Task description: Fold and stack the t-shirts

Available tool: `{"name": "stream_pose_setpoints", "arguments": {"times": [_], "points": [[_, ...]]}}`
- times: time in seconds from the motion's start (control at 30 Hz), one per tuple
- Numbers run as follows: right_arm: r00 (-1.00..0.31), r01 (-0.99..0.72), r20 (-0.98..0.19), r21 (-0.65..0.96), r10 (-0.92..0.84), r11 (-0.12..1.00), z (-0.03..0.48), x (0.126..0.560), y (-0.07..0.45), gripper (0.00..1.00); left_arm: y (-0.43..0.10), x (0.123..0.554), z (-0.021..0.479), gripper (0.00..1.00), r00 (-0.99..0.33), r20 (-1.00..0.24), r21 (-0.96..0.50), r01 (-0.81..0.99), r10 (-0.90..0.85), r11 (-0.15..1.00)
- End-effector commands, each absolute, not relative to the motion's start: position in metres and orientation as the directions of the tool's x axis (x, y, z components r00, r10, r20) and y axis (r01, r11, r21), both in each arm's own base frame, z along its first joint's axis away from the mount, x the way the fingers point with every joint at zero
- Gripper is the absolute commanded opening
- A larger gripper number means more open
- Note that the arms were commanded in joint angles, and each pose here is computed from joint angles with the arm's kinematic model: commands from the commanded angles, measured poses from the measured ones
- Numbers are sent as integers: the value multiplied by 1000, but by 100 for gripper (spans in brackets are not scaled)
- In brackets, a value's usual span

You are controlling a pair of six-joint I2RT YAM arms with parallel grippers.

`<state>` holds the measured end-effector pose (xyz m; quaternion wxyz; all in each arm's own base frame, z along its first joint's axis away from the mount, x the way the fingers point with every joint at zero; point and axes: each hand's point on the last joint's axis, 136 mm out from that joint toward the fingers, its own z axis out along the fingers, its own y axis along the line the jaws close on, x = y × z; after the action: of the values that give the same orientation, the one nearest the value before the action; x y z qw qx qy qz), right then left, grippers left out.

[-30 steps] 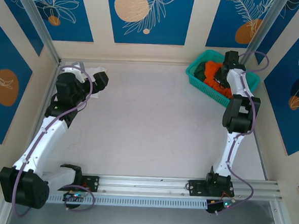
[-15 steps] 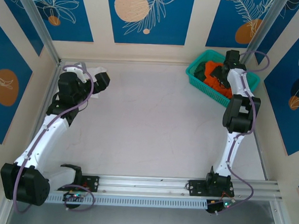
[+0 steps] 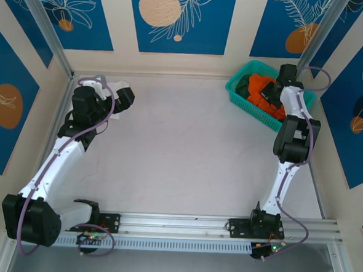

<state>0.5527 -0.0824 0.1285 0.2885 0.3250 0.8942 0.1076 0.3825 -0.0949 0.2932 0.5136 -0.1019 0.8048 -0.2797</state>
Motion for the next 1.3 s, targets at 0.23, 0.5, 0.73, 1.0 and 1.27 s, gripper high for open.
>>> {"name": "stream_pose_setpoints", "arguments": {"times": [0.23, 0.5, 0.73, 1.0, 1.27], "points": [[-381, 174, -662, 634, 645, 754, 323, 522, -10, 0, -103, 383, 306, 100, -453, -763, -578, 154, -462, 802], [-171, -240, -876, 481, 451, 843, 507, 467, 99, 0, -106, 384, 304, 100, -463, -754, -588, 160, -465, 793], [10, -576, -924, 308, 383, 757, 657, 391, 168, 0, -110, 386, 301, 100, -478, -749, -590, 165, -459, 791], [-128, -588, -927, 358, 353, 725, 612, 380, 194, 3, -109, 383, 306, 100, -466, -758, -583, 168, -457, 795], [-680, -61, -677, 435, 282, 899, 336, 452, 155, 51, -78, 382, 273, 100, -480, -735, -520, -55, -480, 852]]}}
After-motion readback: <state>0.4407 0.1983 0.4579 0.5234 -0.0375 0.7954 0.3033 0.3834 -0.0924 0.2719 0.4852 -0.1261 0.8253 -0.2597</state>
